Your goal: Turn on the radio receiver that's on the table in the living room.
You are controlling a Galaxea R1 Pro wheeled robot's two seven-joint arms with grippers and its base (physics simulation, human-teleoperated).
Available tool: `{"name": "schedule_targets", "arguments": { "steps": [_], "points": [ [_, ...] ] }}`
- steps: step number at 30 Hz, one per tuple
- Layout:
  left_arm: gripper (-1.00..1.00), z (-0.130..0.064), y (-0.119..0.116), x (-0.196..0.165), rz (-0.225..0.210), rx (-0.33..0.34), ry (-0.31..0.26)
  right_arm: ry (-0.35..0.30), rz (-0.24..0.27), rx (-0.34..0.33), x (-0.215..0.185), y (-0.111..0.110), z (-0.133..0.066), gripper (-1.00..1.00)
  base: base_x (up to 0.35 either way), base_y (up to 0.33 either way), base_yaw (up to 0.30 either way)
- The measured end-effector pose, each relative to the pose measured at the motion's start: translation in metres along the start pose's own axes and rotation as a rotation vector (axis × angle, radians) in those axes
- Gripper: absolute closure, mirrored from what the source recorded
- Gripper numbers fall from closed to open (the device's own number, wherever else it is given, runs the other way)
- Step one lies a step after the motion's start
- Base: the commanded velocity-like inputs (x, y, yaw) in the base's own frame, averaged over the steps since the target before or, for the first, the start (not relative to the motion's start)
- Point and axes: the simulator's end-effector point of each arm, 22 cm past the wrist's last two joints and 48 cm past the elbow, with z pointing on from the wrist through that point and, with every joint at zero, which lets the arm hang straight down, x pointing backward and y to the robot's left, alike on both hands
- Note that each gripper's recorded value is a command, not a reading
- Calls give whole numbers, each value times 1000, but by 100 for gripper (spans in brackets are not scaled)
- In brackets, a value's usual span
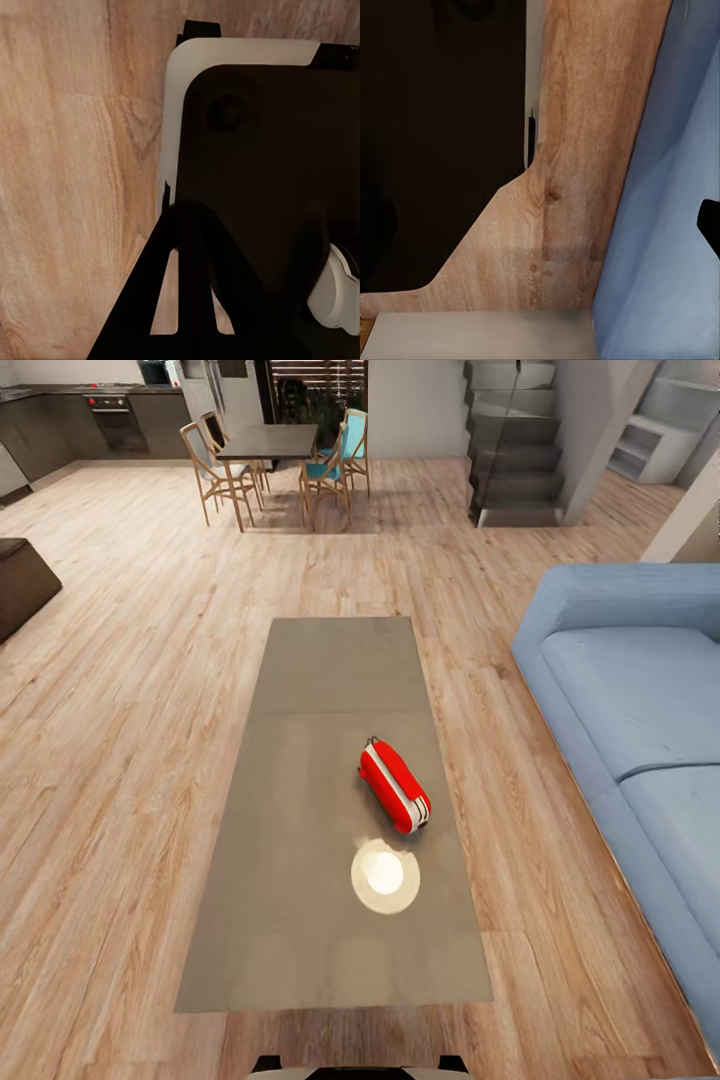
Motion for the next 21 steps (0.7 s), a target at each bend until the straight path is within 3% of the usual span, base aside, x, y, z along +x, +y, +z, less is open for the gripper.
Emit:
{"name": "schedule_targets", "arguments": {
  "steps": [9, 21],
  "points": [
    [100, -2, -1, -6, 1, 1, -14, -9, -1, -20, 2, 16, -1, -100, 0, 0, 0],
    [100, -5, -5, -13, 4, 8, -32, -25, 0, -22, -2, 18, -3, -100, 0, 0, 0]
  ]
}}
